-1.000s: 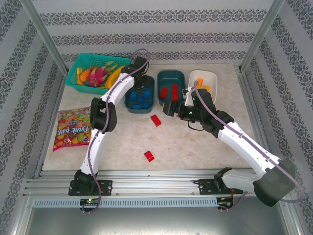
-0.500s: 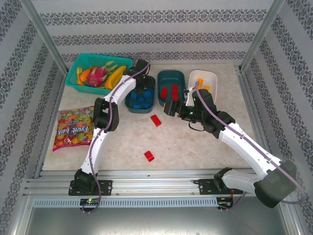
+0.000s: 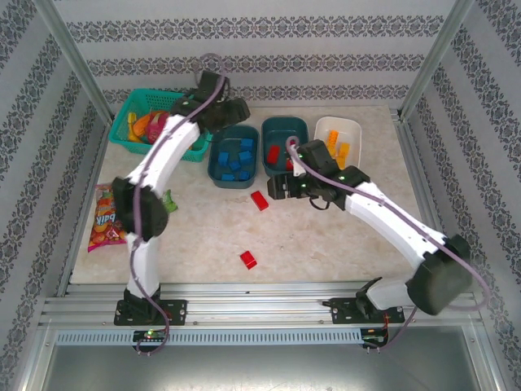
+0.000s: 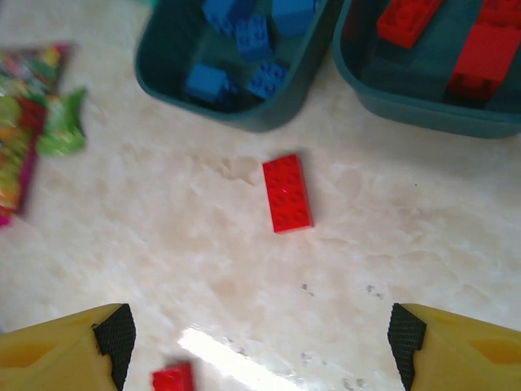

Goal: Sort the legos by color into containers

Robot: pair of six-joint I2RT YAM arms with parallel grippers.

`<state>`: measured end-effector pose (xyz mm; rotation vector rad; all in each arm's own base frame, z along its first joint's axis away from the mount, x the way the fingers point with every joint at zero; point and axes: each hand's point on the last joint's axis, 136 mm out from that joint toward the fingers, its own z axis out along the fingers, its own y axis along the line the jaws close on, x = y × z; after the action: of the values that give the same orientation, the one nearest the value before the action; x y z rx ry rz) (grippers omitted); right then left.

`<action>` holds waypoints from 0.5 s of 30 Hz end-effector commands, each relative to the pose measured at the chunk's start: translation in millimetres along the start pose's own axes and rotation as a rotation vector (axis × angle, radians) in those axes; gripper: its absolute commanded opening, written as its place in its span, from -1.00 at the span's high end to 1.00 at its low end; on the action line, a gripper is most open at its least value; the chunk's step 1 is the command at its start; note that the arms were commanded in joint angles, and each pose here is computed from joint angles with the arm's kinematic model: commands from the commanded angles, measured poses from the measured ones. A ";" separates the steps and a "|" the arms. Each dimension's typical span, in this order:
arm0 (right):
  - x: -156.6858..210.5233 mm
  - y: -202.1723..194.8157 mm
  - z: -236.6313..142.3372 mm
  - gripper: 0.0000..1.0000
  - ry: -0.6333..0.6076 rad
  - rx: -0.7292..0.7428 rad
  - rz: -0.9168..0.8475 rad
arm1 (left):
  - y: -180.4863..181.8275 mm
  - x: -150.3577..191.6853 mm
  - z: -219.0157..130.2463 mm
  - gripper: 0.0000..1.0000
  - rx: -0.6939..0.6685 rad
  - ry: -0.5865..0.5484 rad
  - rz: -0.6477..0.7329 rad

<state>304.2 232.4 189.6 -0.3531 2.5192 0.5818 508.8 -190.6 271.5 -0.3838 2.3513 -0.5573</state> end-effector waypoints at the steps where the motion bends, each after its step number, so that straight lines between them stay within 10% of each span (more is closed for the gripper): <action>1: 15.8 -7.8 23.2 -0.66 0.123 0.091 -0.162 | 3.9 21.0 -51.8 -0.66 0.073 -0.038 -0.057; 15: 30.5 -21.9 135.2 -0.47 0.356 0.215 -0.257 | 126.4 208.0 -178.9 -1.00 0.090 0.037 -0.164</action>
<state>340.6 268.9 67.7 -0.6797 2.7806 0.2199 242.1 -122.4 215.5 -0.4919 2.3288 -0.7311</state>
